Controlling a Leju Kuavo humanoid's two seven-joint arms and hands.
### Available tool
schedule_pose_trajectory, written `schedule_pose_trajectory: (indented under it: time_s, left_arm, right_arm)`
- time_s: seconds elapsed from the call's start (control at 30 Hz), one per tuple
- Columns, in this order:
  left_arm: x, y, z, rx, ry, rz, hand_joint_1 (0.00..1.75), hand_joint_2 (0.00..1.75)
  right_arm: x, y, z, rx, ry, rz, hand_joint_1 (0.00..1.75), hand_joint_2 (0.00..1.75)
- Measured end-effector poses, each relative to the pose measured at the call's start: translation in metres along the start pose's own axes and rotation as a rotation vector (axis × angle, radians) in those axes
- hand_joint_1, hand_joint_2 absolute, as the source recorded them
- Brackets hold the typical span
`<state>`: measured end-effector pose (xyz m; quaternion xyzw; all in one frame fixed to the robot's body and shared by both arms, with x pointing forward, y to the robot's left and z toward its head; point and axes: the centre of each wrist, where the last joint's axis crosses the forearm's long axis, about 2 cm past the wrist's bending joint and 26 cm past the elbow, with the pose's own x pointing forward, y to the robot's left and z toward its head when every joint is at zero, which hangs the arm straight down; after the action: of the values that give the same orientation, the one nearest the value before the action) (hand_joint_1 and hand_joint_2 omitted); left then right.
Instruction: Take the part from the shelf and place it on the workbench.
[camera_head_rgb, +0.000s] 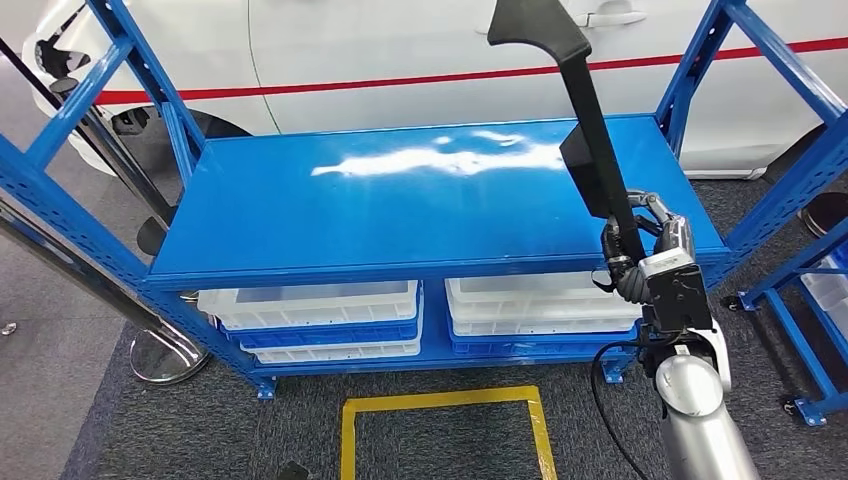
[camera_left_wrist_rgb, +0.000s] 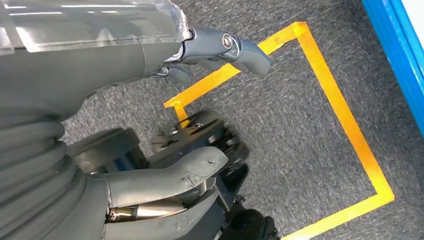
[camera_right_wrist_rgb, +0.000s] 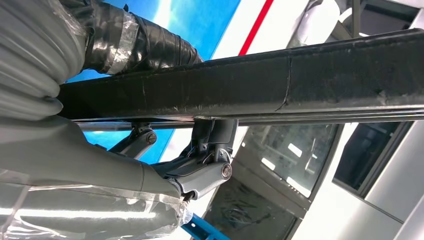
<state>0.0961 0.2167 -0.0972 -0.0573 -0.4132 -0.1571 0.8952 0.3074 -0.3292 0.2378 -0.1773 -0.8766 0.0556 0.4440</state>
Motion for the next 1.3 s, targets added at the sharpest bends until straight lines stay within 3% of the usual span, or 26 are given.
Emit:
schedule_pose_trajectory:
  time_s: [1.3]
  left_arm:
    - [0.0006, 0.0008, -0.0005, 0.001, 0.005, -0.002, 0.00, 1.75]
  right_arm:
    - [0.0009, 0.0006, 0.0002, -0.001, -0.003, -0.002, 1.75, 1.75]
